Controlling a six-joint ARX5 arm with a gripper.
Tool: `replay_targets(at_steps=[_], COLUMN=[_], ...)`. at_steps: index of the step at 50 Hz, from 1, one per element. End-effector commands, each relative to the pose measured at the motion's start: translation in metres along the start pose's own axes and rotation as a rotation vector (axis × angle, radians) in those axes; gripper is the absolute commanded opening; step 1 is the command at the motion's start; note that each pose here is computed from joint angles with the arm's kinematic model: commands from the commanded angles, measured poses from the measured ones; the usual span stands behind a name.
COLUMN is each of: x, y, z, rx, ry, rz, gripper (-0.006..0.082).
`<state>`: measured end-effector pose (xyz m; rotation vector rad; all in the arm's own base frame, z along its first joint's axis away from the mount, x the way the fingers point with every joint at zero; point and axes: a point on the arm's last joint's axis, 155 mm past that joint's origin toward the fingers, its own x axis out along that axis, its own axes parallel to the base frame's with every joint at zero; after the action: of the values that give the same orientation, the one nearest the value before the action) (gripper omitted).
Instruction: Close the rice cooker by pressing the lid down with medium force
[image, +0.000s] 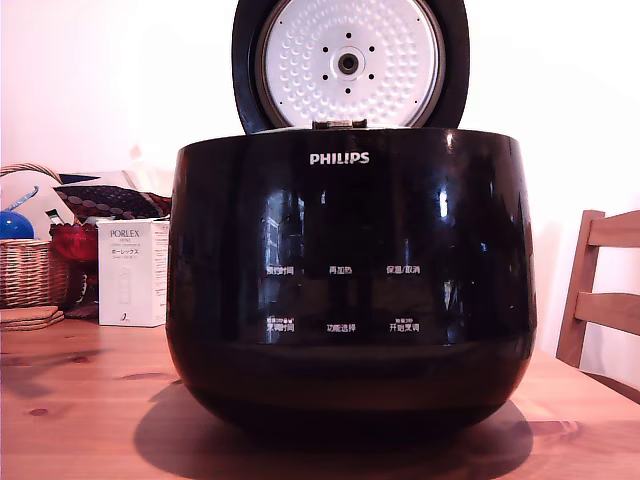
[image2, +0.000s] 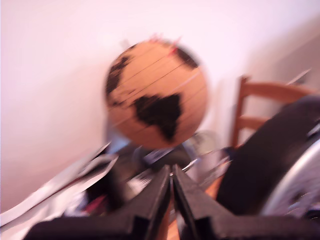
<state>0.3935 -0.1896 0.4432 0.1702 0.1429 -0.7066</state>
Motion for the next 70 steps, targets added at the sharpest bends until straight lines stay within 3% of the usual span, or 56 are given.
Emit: replay_targets(at_steps=[1, 18, 37, 47, 51, 52, 59, 60, 62, 64, 70], x=[-0.001, 0.024, 0.060, 0.083, 0.090, 0.091, 0.100, 0.102, 0.103, 0.104, 0.107], y=[-0.001, -0.003, 0.001, -0.012, -0.020, -0.022, -0.031, -0.032, -0.035, -0.037, -0.049], z=[0.019, 0.041, 0.040, 0.024, 0.016, 0.014, 0.000, -0.002, -0.005, -0.007, -0.015], rx=[0.009, -0.014, -0.050, -0.061, -0.017, 0.045, 0.163, 0.228, 0.227, 0.315, 0.401], ry=[-0.045, -0.065, -0.035, 0.016, 0.037, 0.039, 0.084, 0.086, 0.099, 0.103, 0.125], rz=[-0.012, -0.084, -0.131, -0.175, -0.195, -0.200, -0.184, -0.185, -0.184, -0.186, -0.210], gripper=[-0.0021, -0.0021, -0.0021, -0.0021, -0.0021, -0.0021, -0.0021, -0.0021, -0.0021, -0.0021, -0.0021])
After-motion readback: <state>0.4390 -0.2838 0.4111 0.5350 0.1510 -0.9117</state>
